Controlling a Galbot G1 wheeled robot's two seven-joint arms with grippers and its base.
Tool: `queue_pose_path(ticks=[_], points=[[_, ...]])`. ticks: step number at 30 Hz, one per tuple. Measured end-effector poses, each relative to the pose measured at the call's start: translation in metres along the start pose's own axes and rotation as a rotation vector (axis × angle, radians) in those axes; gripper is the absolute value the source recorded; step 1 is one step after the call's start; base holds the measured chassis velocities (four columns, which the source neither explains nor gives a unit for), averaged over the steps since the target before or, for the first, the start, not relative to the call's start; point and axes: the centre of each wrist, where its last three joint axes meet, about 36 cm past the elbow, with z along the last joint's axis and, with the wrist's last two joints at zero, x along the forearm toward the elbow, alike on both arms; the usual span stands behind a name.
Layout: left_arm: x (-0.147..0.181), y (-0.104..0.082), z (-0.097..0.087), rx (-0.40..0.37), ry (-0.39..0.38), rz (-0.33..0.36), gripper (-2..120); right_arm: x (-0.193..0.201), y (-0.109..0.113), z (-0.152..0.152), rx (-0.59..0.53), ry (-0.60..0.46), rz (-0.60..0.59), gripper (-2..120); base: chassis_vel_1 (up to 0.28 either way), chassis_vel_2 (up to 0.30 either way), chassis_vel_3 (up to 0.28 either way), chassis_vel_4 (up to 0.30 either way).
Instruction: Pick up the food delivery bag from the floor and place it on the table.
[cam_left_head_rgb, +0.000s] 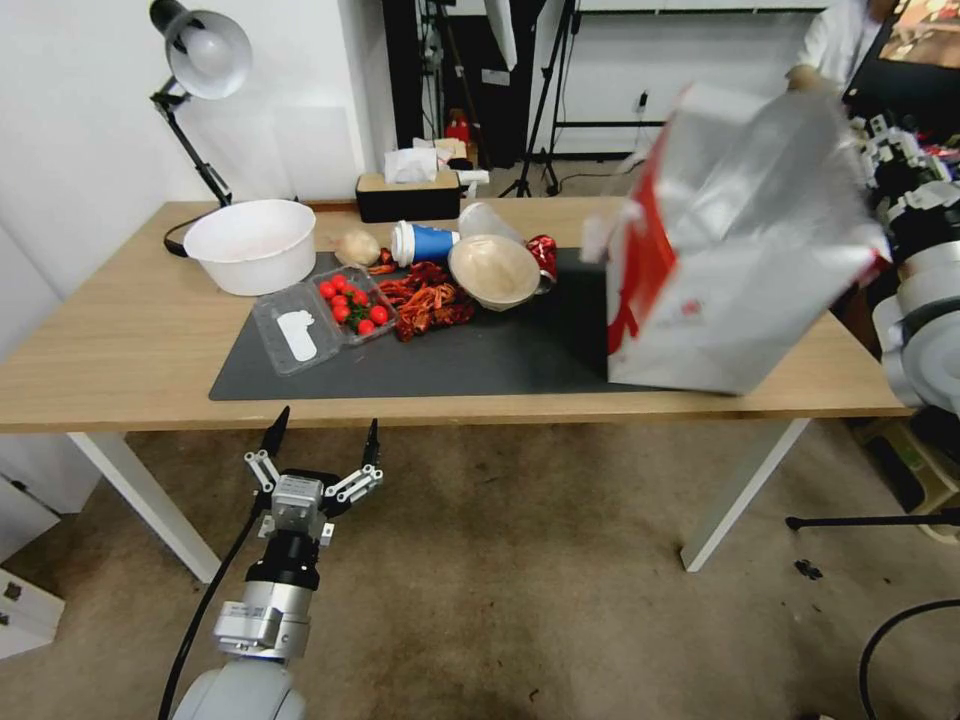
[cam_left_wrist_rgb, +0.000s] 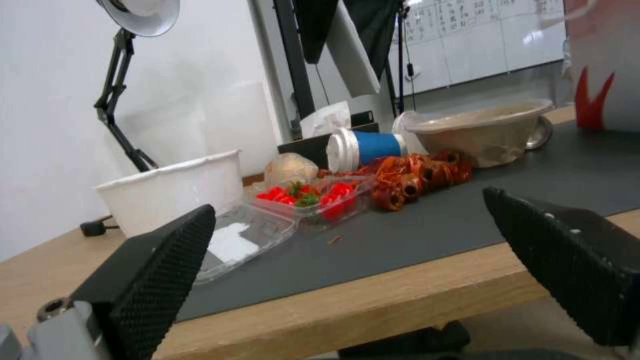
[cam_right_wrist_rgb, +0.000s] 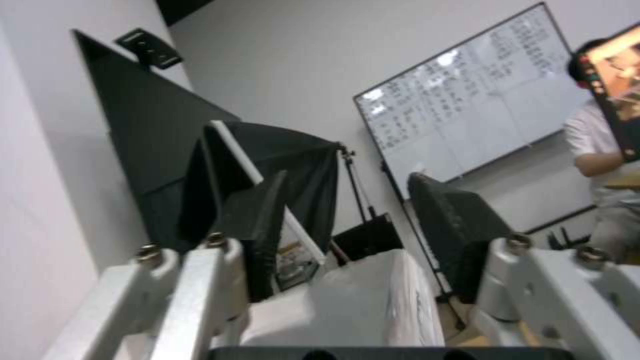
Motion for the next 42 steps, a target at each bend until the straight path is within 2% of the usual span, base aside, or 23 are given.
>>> queue_pose_path(ticks=[5,6,10,14,26,42], points=[[-0.002,-0.003,0.003,0.006,0.002,0.006,100,0.024,0.002,0.004,0.027,-0.023,-0.117,72,0.0,0.0,0.0,0.0],[-0.002,-0.003,0.003,0.006,0.002,0.006,100,0.024,0.002,0.004,0.027,-0.023,-0.117,72,0.0,0.0,0.0,0.0],[-0.002,-0.004,0.004,0.009,0.003,0.009,100,0.04,0.011,0.005,0.031,-0.032,-0.168,91,0.0,0.0,0.0,0.0],[-0.002,-0.004,0.004,0.008,0.0,0.011,100,0.056,0.019,0.009,0.052,-0.036,-0.191,100,0.0,0.0,0.0,0.0],[-0.002,-0.002,0.002,0.017,-0.015,-0.005,100,0.103,0.054,0.025,0.086,-0.069,-0.291,100,0.0,0.0,0.0,0.0],[-0.004,0.0,0.004,0.027,-0.025,-0.016,100,0.165,0.087,0.046,0.124,-0.072,-0.368,100,0.0,0.0,0.0,0.0]])
